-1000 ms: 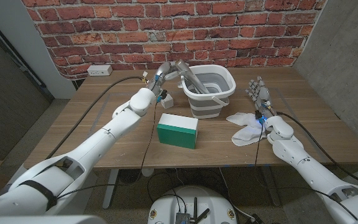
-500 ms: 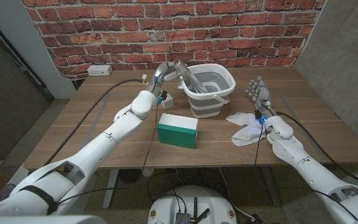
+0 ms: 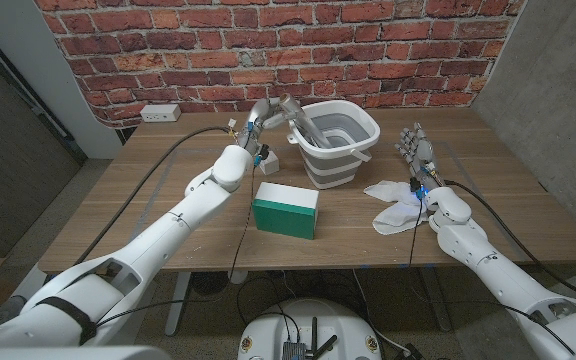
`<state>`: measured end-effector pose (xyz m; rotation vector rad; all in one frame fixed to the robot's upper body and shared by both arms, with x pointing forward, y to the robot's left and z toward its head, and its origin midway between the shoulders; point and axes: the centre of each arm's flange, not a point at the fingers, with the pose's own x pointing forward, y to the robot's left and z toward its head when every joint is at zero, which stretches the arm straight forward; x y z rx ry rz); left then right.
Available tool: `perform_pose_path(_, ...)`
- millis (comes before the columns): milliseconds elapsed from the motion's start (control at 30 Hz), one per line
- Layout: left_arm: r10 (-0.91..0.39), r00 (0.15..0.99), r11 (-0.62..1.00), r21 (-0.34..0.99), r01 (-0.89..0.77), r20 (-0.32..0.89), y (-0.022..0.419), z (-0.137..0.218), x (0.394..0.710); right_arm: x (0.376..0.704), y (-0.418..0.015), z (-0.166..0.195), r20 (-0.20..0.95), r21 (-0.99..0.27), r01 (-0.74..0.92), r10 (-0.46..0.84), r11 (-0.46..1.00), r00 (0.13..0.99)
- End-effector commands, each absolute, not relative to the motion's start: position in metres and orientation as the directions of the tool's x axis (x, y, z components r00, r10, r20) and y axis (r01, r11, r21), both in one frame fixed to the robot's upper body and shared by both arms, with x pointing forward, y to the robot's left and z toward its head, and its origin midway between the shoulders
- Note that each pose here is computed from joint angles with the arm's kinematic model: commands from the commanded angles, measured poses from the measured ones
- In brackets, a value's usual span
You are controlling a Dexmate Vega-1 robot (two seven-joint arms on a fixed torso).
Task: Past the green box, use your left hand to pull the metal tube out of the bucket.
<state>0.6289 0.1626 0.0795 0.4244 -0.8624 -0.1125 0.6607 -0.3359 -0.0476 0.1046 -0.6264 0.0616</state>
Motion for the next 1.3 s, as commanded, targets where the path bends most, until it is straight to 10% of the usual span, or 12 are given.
perform_pose_path(33,-0.293,0.628,0.903,0.425,-0.067,0.721,0.157,0.089,0.63,0.66,-0.337,-0.051,0.589,0.09,-0.085,0.016,0.992,0.808)
perform_pose_path(1300,-0.334,0.564,0.894,0.444,-0.065,0.755,0.142,0.124,0.618,0.658,-0.338,-0.051,0.604,0.094,-0.091,0.016,0.991,0.797)
